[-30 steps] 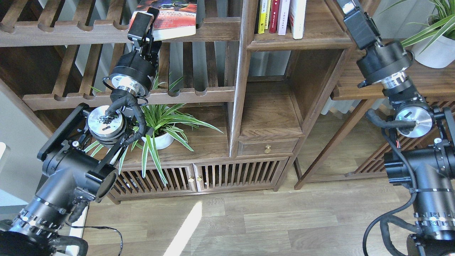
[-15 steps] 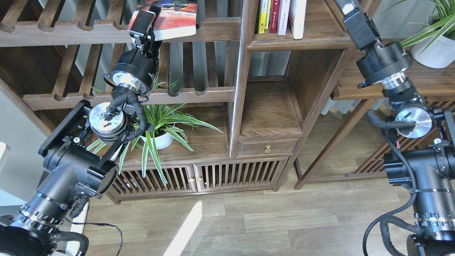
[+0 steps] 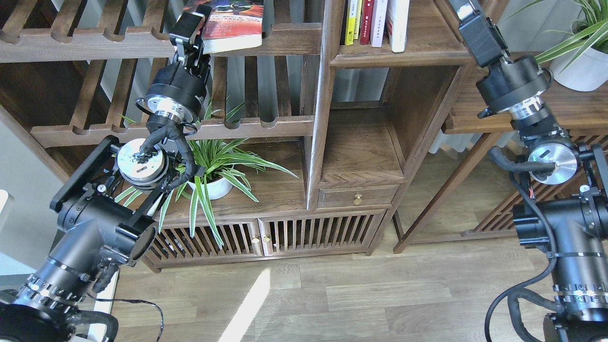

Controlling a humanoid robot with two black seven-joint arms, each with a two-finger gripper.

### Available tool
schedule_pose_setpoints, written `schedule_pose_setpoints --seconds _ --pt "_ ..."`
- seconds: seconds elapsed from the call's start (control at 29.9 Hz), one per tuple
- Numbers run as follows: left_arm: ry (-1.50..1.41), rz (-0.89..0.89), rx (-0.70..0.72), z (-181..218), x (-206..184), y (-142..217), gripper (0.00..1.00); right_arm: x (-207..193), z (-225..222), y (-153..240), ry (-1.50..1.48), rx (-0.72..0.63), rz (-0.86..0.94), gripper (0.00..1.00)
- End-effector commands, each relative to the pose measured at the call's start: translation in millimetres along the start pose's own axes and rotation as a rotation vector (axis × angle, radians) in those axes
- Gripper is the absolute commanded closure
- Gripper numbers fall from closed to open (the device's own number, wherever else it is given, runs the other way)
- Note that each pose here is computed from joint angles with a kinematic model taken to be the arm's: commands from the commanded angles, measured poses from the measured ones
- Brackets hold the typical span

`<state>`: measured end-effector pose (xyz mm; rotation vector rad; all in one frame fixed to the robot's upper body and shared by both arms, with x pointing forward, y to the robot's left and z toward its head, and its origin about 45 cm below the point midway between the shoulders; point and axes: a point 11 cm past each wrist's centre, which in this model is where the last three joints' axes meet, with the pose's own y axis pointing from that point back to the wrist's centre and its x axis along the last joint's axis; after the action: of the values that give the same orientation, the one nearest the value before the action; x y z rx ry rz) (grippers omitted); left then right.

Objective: Organize books on shelf
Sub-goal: 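Position the left gripper at the red book's edge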

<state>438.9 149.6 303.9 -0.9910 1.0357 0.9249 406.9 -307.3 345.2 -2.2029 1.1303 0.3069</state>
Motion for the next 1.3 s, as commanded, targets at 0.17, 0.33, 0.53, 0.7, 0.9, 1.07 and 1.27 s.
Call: schedule_pose_setpoints --seconds 0.17,0.33,0.53,0.7,0.9,1.07,1.27 --pt "0.004 0.001 -0.008 2 2 2 0.48 0 0 -1 0.000 -0.002 -0.001 0.04" --pt "0.004 0.003 -0.014 4 3 2 0.47 -1 0 -1 0.001 -0.006 -0.003 0.05" --pt "0.004 0.005 -0.013 4 4 1 0.47 -1 1 -2 0.000 -0.006 -0.005 0.05" --pt "0.001 0.019 -0.017 5 8 2 0.48 -2 -1 -3 0.002 -0.004 -0.006 0.05" --pt "-0.003 0.023 -0.020 6 9 0 0.50 -2 -1 -3 0.002 -0.005 -0.007 0.05" --pt "-0.002 0.018 -0.028 8 8 -1 0.56 -2 -1 -3 0.002 -0.005 -0.007 0.05" --pt "0.015 -0.052 -0.061 14 4 1 0.73 -2 0 -3 0.000 -0.005 -0.007 0.05"
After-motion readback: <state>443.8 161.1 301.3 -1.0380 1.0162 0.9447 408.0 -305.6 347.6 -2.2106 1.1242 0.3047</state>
